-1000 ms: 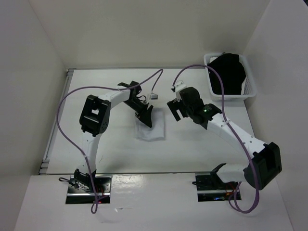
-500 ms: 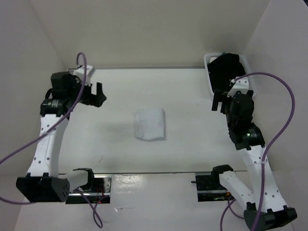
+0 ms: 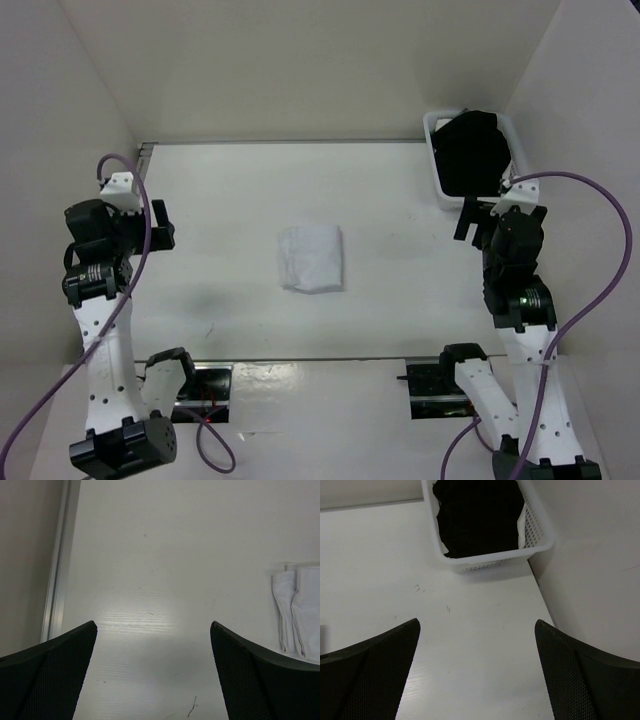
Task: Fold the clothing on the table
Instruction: Fold the skirt
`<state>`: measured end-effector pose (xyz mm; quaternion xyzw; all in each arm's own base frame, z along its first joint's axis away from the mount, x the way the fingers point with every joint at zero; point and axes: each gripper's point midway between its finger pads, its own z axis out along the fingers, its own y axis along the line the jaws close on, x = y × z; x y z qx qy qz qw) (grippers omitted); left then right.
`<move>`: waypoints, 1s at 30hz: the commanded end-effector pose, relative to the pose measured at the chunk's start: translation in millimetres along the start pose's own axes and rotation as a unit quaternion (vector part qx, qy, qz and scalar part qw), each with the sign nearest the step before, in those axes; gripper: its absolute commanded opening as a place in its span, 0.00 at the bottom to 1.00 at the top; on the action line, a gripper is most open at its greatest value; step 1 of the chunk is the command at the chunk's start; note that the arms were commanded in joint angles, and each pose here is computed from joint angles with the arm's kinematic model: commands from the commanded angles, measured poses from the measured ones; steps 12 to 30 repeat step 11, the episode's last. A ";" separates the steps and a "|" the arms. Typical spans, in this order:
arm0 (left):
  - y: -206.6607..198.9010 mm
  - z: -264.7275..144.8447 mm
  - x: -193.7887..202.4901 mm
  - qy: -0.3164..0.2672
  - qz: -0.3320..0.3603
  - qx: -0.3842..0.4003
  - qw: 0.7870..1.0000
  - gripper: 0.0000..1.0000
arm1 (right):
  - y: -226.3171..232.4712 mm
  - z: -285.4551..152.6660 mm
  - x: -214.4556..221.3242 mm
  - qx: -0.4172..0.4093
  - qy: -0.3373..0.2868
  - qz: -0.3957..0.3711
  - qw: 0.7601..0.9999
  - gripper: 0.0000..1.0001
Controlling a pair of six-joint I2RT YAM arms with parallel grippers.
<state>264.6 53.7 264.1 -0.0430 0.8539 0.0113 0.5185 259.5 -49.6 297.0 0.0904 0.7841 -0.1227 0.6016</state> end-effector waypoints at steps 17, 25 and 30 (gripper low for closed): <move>-2.4 2.7 -5.4 -0.006 0.000 0.014 1.000 1.00 | 1.3 6.9 5.2 0.003 0.010 0.005 1.000 1.00; -2.4 2.7 -5.4 -0.006 0.000 0.014 1.000 1.00 | 1.3 6.9 5.2 0.003 0.010 0.005 1.000 1.00; -2.4 2.7 -5.4 -0.006 0.000 0.014 1.000 1.00 | 1.3 6.9 5.2 0.003 0.010 0.005 1.000 1.00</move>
